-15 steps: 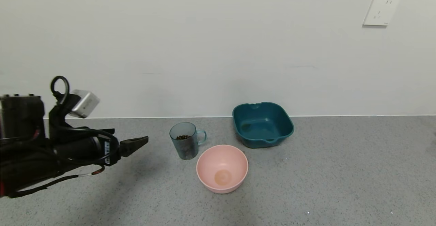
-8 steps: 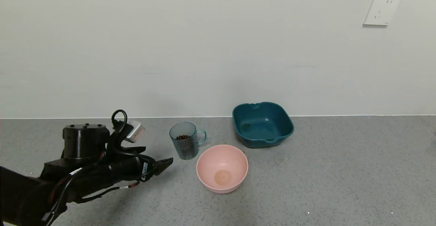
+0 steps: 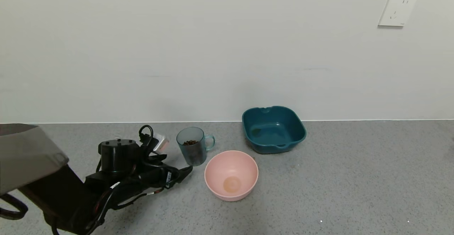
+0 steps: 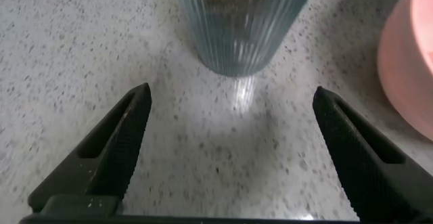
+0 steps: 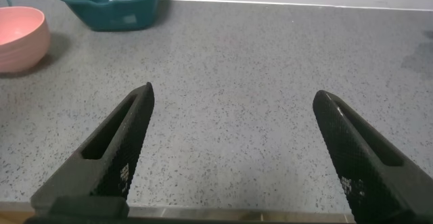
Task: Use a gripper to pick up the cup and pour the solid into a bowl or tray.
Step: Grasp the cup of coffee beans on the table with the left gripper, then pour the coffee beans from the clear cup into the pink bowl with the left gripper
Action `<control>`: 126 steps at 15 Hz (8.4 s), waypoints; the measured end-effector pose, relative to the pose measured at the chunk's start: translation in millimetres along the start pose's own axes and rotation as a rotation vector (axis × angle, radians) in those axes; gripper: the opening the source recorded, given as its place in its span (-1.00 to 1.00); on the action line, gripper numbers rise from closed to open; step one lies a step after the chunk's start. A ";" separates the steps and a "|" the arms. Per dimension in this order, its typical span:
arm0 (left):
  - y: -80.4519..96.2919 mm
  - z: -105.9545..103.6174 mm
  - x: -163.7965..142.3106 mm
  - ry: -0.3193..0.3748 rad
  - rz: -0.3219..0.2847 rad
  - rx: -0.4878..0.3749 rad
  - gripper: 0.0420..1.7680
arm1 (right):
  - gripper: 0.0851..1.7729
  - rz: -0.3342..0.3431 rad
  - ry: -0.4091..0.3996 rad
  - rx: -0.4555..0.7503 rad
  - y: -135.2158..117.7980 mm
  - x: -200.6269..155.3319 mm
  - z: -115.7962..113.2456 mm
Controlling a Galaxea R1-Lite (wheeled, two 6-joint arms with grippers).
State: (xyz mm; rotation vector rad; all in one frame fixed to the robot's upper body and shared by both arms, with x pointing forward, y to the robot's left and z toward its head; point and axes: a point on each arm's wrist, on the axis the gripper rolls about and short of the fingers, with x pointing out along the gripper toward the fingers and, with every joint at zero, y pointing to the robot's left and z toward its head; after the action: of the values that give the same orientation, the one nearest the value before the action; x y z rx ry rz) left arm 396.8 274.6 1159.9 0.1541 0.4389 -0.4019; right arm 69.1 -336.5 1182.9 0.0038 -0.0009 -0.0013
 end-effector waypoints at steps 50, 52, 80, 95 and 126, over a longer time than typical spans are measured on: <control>-6.3 54.0 15.6 -0.173 0.052 -0.086 0.42 | 0.93 0.000 0.000 0.000 0.0 0.0 0.0; -13.6 67.0 3.0 -0.193 0.129 -0.063 0.42 | 0.93 0.000 0.000 0.000 0.0 0.0 0.0; -88.9 66.1 -27.1 -0.103 0.309 0.707 0.41 | 0.93 0.000 0.000 0.000 0.0 0.0 0.0; -93.6 65.5 -28.1 -0.038 0.351 1.025 0.41 | 0.93 0.000 0.000 0.000 0.0 0.0 0.0; -136.3 57.5 -27.1 0.193 0.506 1.447 0.41 | 0.93 0.000 0.000 0.000 0.0 0.0 0.0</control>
State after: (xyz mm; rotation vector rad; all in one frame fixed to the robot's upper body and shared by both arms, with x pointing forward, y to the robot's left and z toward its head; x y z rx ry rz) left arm 340.5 146.6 1215.3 1.6842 0.2062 -0.1319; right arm 69.1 -336.5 1182.8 0.0043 -0.0004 -0.0017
